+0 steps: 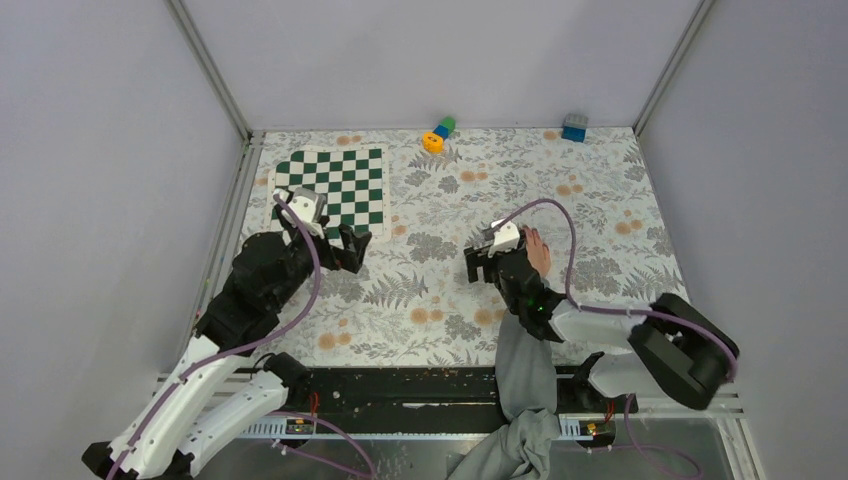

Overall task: Paint the nails
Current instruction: Reset both arms

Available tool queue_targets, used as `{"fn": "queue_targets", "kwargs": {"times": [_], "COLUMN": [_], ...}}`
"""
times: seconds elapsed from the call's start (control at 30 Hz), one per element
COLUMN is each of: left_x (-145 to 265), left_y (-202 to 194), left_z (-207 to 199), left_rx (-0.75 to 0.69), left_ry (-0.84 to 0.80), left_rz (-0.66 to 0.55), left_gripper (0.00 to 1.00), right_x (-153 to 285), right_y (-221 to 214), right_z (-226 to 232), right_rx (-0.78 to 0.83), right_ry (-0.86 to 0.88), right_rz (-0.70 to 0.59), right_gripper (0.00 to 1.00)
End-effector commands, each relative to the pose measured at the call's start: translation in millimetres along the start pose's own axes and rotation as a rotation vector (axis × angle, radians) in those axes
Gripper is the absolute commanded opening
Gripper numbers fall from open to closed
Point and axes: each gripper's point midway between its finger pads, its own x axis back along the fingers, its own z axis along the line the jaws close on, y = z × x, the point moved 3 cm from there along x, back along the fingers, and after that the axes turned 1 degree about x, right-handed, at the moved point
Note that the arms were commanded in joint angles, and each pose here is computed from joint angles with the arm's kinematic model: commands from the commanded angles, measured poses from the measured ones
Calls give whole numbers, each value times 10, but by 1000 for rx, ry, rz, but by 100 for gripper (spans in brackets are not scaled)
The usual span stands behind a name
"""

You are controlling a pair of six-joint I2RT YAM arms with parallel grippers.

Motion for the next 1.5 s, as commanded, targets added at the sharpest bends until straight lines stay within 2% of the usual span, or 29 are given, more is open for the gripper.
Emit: {"fn": "queue_targets", "kwargs": {"times": [0.0, 0.17, 0.3, 0.47, 0.7, 0.87, 1.03, 1.2, 1.47], "left_x": [66, 126, 182, 245, 395, 511, 664, 792, 775], "left_y": [101, 58, -95, -273, -237, -114, 80, 151, 143], "left_z": [137, 339, 540, 752, 998, 1029, 926, 883, 869], "left_rx": [-8, 24, 68, 148, 185, 154, 140, 120, 120], "left_ry": [71, 171, 262, 350, 471, 504, 462, 451, 438], "left_rz": [-48, -22, 14, 58, 0, -67, -188, -277, -274], "left_gripper": [99, 99, 99, 99, 99, 99, 99, 99, 99], "right_x": [163, 414, 611, 762, 968, 1230, 1564, 1791, 1825], "right_y": [268, 414, 517, 451, 533, 789, 1087, 1187, 1168], "right_z": [-53, -284, -509, -875, -1313, -1533, -1702, -1782, -1778], "right_rx": [-66, -134, -224, -307, -445, -464, -397, -395, -389], "right_ry": [7, -31, -42, -97, -206, -296, -377, -424, -423], "right_rz": [-2, 73, 80, 158, 218, 144, -53, -280, -303], "right_gripper": [90, 91, 94, 95, 94, 94, 94, 92, 92]}}
